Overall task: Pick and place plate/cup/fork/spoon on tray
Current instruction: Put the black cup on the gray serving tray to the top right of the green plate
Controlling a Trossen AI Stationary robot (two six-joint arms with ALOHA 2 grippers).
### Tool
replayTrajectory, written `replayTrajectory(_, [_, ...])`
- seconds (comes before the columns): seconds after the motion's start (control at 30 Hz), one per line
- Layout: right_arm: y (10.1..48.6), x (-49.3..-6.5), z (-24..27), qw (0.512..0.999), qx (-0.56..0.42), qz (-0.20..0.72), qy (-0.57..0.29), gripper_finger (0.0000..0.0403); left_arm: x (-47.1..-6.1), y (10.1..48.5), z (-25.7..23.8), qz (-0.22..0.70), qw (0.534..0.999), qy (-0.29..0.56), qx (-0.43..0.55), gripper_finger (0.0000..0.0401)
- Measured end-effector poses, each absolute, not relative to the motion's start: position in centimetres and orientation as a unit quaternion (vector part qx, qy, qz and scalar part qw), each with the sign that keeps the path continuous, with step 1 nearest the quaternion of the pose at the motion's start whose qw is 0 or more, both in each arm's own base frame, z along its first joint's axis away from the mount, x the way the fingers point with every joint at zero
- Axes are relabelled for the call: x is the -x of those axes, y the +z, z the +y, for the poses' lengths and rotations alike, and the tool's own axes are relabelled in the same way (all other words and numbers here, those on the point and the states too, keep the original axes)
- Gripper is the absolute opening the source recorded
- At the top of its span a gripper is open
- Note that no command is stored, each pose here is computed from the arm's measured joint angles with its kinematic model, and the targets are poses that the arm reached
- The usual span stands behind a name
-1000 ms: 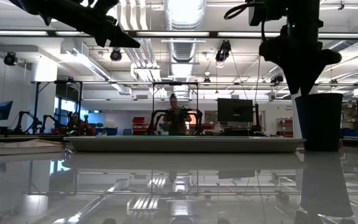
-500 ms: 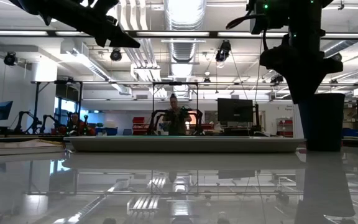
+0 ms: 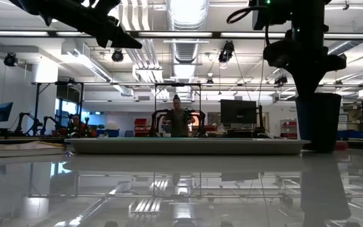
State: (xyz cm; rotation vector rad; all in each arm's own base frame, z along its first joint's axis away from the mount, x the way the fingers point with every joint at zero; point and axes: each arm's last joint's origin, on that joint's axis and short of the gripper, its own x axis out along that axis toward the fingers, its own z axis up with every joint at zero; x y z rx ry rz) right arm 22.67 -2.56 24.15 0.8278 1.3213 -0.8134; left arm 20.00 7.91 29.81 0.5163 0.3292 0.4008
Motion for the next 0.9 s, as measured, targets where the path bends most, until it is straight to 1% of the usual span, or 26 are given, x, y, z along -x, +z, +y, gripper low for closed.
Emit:
replayTrajectory(0.17, [26.6,-22.8,-2.7,0.647,-0.344,0.575,-0.364,0.0009,-20.0,29.8,7.9,0.162,0.934,0.196,-0.253,0.0000])
replayTrajectory(0.37, [29.8,-23.5,-3.1,0.691,-0.315,0.540,-0.363,0.0009,-20.0,29.7,7.9,0.162,0.934,0.196,-0.253,0.0000])
replayTrajectory(0.5, [31.1,-24.5,-4.0,0.710,-0.298,0.530,-0.355,0.0009,-20.0,29.7,7.9,0.162,0.934,0.196,-0.253,0.0000])
replayTrajectory(0.67, [31.5,-26.8,-6.0,0.723,-0.252,0.543,-0.343,0.0009,-20.0,29.7,7.9,0.162,0.934,0.196,-0.253,0.0000])
replayTrajectory(0.9, [30.4,-30.3,-10.5,0.722,-0.186,0.590,-0.311,0.0009,-20.0,29.7,7.9,0.162,0.934,0.195,-0.253,0.0000])
